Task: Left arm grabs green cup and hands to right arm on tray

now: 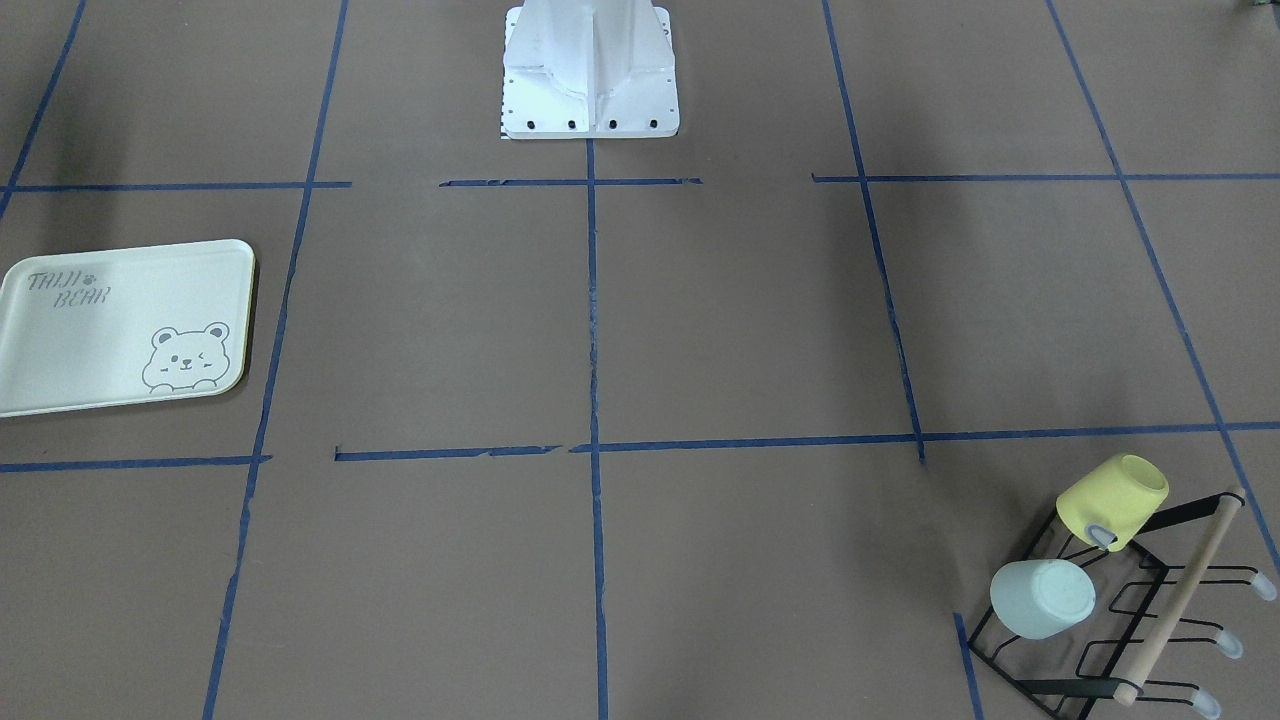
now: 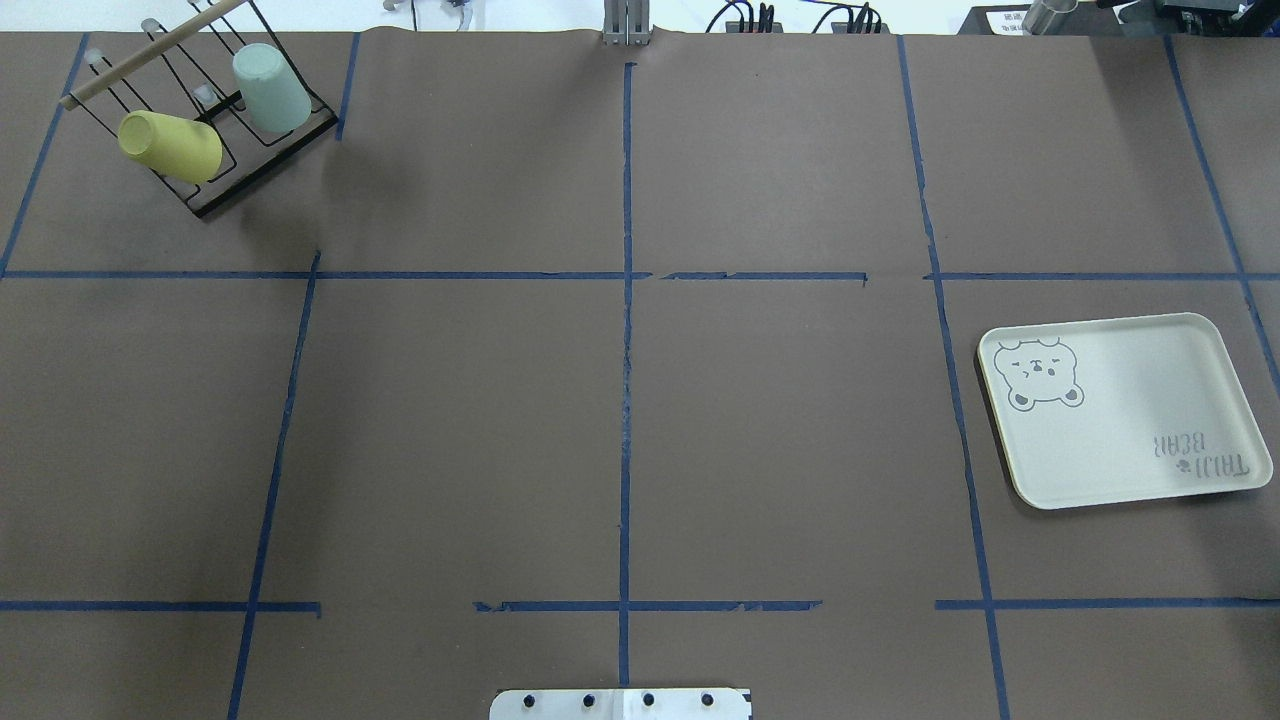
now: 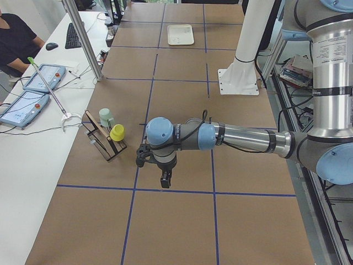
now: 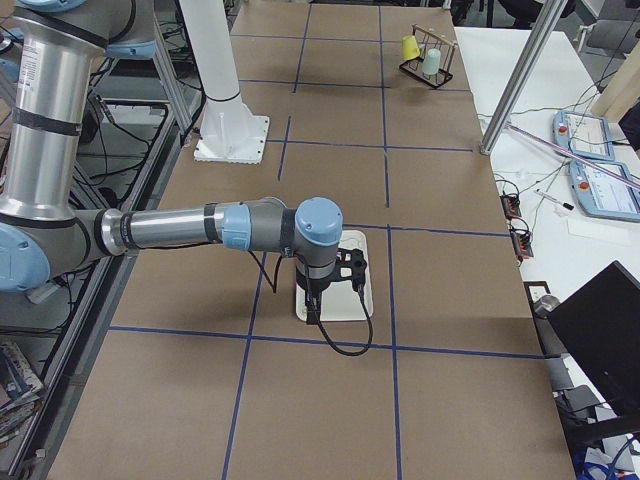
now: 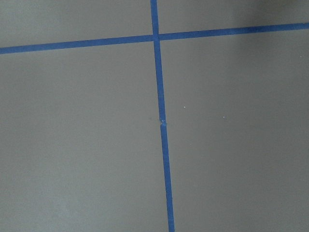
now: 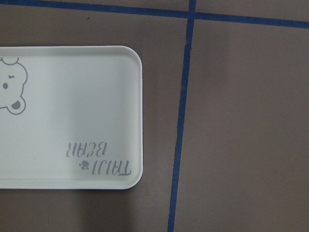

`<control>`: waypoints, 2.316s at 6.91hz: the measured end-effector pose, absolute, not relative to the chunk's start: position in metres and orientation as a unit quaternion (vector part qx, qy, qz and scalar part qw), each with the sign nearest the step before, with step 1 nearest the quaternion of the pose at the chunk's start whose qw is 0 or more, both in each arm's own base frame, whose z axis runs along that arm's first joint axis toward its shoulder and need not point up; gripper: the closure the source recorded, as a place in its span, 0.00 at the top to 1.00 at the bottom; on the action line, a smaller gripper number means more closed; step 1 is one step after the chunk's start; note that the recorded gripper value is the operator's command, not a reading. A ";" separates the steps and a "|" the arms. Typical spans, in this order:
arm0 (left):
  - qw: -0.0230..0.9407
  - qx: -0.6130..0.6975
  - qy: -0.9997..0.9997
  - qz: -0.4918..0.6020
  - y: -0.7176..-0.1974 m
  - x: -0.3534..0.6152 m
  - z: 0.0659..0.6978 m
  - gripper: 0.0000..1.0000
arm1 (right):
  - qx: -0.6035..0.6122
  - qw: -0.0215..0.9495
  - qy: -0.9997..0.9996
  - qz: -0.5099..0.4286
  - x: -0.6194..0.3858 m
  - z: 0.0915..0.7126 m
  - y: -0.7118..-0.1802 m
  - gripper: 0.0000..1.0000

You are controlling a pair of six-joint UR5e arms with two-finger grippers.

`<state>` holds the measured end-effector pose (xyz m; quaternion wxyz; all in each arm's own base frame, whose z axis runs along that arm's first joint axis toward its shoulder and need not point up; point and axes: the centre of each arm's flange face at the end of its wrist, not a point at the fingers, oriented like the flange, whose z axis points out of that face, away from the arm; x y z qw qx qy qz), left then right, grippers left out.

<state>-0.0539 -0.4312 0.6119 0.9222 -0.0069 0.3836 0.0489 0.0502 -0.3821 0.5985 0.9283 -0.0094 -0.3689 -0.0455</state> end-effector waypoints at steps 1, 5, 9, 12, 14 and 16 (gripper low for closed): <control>0.922 -0.002 0.383 0.056 -0.430 -0.053 0.611 1.00 | -0.010 0.928 -0.369 -0.045 0.050 0.600 -0.382 1.00; 0.923 0.004 0.380 0.064 -0.425 -0.050 0.614 1.00 | -0.011 0.924 -0.379 -0.045 0.046 0.598 -0.383 1.00; 0.903 0.020 0.424 0.068 -0.416 -0.044 0.608 1.00 | -0.007 0.914 -0.400 -0.068 0.027 0.590 -0.389 1.00; 0.892 0.056 0.445 0.061 -0.446 -0.022 0.569 1.00 | 0.009 0.909 -0.402 -0.105 0.003 0.583 -0.395 1.00; 0.886 0.065 0.454 0.064 -0.486 0.025 0.507 1.00 | 0.013 0.907 -0.403 -0.119 -0.008 0.578 -0.401 1.00; 0.885 0.063 0.459 0.051 -0.534 0.088 0.436 1.00 | 0.024 0.904 -0.407 -0.127 -0.012 0.567 -0.410 1.00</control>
